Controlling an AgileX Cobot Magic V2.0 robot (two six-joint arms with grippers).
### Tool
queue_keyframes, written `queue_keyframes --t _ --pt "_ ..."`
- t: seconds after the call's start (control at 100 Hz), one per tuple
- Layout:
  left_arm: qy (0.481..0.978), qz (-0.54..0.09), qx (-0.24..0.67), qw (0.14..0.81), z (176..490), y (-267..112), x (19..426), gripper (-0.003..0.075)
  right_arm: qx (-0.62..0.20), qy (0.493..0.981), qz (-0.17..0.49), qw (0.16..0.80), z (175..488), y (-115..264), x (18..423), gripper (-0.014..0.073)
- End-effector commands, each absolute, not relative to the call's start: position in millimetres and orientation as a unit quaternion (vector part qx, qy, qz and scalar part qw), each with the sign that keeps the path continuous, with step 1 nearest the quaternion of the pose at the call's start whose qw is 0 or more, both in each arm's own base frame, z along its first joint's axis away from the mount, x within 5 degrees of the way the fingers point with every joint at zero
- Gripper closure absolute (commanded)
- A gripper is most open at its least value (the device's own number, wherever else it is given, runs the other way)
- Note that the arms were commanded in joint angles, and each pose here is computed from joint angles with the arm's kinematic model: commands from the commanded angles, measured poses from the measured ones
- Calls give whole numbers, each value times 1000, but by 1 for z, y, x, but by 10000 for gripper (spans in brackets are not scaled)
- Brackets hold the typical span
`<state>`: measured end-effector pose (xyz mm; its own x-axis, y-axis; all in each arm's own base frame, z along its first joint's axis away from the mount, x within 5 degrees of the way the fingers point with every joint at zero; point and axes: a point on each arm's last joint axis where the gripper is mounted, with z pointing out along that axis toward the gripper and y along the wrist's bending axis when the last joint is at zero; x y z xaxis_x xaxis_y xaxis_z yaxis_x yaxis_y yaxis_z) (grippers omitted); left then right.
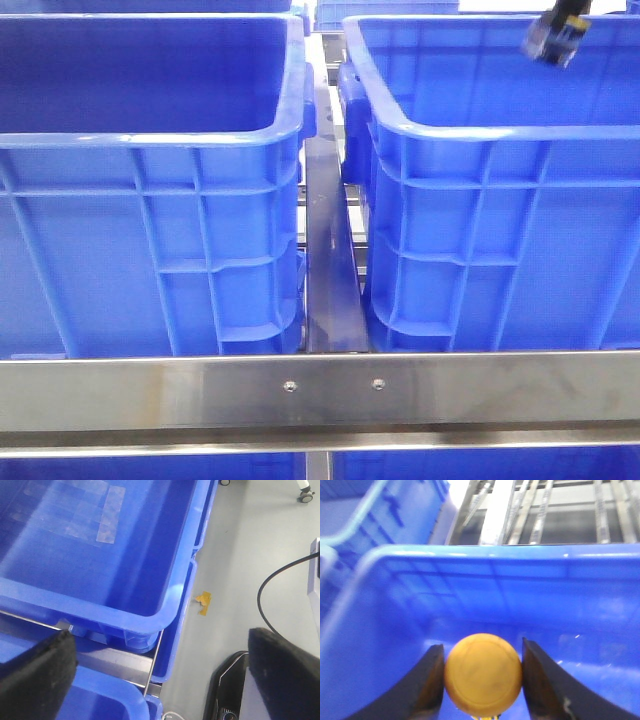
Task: Pick red and yellow buttons and place in box
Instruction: 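Lower the yellow button into the bin and open the right gripper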
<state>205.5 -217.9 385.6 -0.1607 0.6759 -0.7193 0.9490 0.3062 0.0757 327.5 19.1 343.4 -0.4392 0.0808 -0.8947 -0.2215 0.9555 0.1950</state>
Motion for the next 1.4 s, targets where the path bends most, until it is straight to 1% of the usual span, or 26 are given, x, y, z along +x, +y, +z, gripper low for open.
queue_keyframes --t 0.0,0.32,0.51,0.64,0.92,1.19,1.26,1.32,1.33,1.34,1.35,1.39 --pt "720 -222 534 385 410 -215 199 79 -40 812 109 572 357 18 335 350" --pt "720 -222 534 385 410 -215 199 79 -13 824 59 564 314 24 374 350" --pt "720 -222 534 385 410 -215 199 79 -2 836 53 546 289 29 387 350" --pt "720 -222 534 385 410 -215 199 79 6 837 43 546 282 29 391 350" --pt "720 -222 534 385 410 -215 199 79 27 843 49 535 270 28 397 350" --pt "719 -221 535 385 409 -215 199 79 27 845 49 532 268 28 398 344" --pt "719 -221 535 385 409 -215 199 79 27 845 50 531 268 28 398 298" --pt "719 -221 535 385 409 -215 199 79 26 846 51 531 267 28 398 217" --pt "719 -221 535 385 409 -215 199 79 26 846 51 530 267 29 398 217" --pt "719 -221 535 385 409 -215 199 79 25 846 52 530 267 29 398 192" --pt "719 -221 535 385 409 -215 199 79 24 847 54 529 267 29 398 192" --pt "719 -221 535 385 409 -215 199 79 24 847 54 529 267 29 398 146"
